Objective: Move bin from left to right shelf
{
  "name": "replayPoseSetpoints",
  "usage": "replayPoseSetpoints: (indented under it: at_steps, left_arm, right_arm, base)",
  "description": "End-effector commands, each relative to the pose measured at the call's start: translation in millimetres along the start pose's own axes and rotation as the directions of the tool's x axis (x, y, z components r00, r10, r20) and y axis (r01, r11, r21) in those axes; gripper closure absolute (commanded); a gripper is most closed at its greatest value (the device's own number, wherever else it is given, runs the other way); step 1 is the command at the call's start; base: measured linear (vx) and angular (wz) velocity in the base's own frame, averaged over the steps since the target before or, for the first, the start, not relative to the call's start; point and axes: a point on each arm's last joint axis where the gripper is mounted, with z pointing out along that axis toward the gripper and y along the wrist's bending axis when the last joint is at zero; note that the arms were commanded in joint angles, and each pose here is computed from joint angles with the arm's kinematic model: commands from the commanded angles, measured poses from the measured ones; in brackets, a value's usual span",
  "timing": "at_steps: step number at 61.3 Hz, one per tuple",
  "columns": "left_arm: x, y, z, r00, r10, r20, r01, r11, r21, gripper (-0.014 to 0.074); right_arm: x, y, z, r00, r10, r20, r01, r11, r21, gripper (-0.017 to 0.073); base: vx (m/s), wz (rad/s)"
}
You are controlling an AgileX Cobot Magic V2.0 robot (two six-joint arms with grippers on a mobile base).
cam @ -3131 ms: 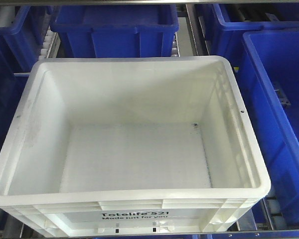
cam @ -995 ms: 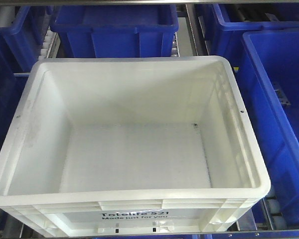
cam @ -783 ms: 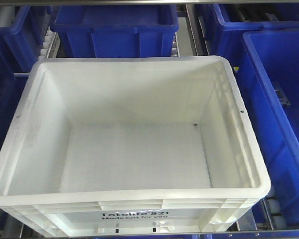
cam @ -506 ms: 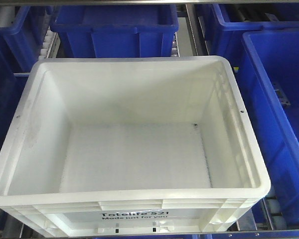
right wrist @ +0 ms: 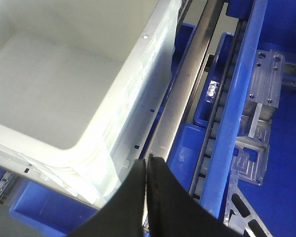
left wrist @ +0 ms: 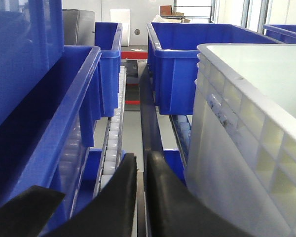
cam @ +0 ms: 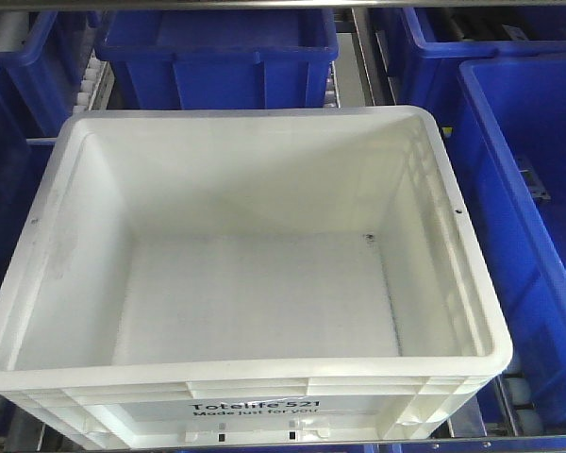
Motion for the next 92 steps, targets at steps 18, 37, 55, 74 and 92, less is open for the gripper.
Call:
replayPoseSetpoints:
  at_steps: [18,37,55,74,92]
  left_arm:
    - [-15,0.4,-2,0.994,-0.014,0.110,0.015,1.000,-0.003,0.0555]
    - [-15,0.4,-2,0.994,-0.014,0.110,0.015,1.000,-0.003,0.0555]
    - [-15,0.4,-2,0.994,-0.014,0.110,0.015,1.000,-0.003,0.0555]
    - [-15,0.4,-2,0.994,-0.014,0.110,0.015,1.000,-0.003,0.0555]
    - [-15,0.4,-2,0.994,-0.014,0.110,0.015,1.000,-0.003,0.0555]
  right_arm:
    - [-11,-1.2,-4,0.997,-0.007,0.078,0.006,1.000,0.010,0.0568]
    - [-11,-1.2,-4,0.997,-0.007,0.078,0.006,1.000,0.010,0.0568]
    - [-13,-5.2,-10,0.990,0.014,0.143,-0.023,0.998,0.059,0.0568]
    - [-10,-11.4,-49,0.897,0.114,0.426,-0.246,0.931,0.271,0.0568]
    - [-3,-9.6,-60,0.887,0.068,0.456,-0.254,0.897,0.361,0.0568]
  base:
    - [0.00,0.00]
    - [0.00,0.00]
    - [0.00,0.00]
    - [0.00,0.00]
    - [0.00,0.00]
